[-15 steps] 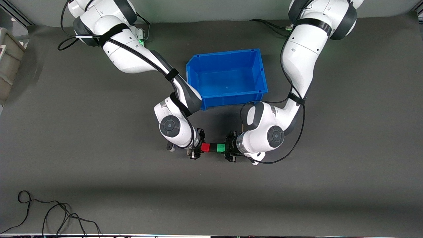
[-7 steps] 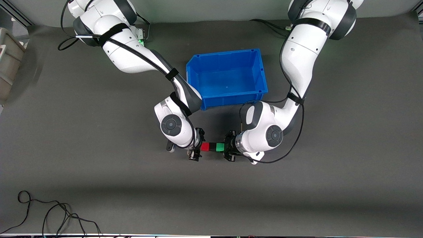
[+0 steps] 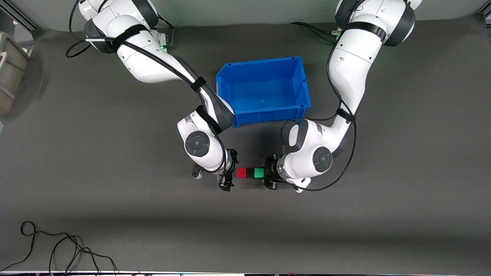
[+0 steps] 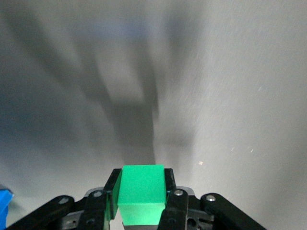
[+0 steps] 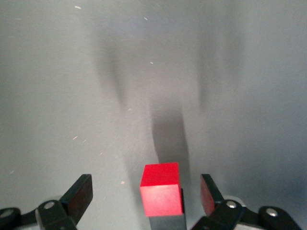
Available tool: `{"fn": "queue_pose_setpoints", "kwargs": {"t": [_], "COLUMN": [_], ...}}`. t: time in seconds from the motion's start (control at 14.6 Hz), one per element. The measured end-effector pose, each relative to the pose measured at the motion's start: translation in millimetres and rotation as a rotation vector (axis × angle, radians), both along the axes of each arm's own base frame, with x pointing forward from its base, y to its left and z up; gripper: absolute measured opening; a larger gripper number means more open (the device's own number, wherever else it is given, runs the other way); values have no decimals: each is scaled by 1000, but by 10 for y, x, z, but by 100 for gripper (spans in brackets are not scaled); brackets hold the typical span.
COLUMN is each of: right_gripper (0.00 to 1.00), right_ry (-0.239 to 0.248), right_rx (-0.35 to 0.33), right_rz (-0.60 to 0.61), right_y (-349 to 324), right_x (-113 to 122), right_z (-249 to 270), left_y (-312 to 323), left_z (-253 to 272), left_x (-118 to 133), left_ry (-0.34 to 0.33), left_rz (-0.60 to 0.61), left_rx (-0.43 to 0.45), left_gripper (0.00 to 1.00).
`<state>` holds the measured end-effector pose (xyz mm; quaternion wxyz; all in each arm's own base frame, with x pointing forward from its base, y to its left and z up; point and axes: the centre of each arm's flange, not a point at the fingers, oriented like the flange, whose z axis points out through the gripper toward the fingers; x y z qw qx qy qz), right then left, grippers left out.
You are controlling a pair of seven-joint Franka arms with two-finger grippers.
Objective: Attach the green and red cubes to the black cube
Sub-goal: 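Open the right gripper and lift it away from the red cube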
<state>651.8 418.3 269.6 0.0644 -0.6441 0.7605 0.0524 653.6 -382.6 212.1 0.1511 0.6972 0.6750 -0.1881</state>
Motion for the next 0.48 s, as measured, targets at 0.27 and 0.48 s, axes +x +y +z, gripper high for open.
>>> {"fn": "queue_pose_setpoints", "kwargs": {"t": [0.27,0.48], "right_gripper": [100,99], "right_ry": [-12,-42], "right_rx": [-16,-33], "right_rz": [189,377], "right_y": [-209,-588], "right_x": [68,-29], "right_z": [1076,2036], "left_y": [391,491], "left_z": [-285,-385], "left_x": [63,48], "left_ry": [-40,-60], "left_rz": [15,13], "left_rx": [32,40], "left_gripper": [40,40]}}
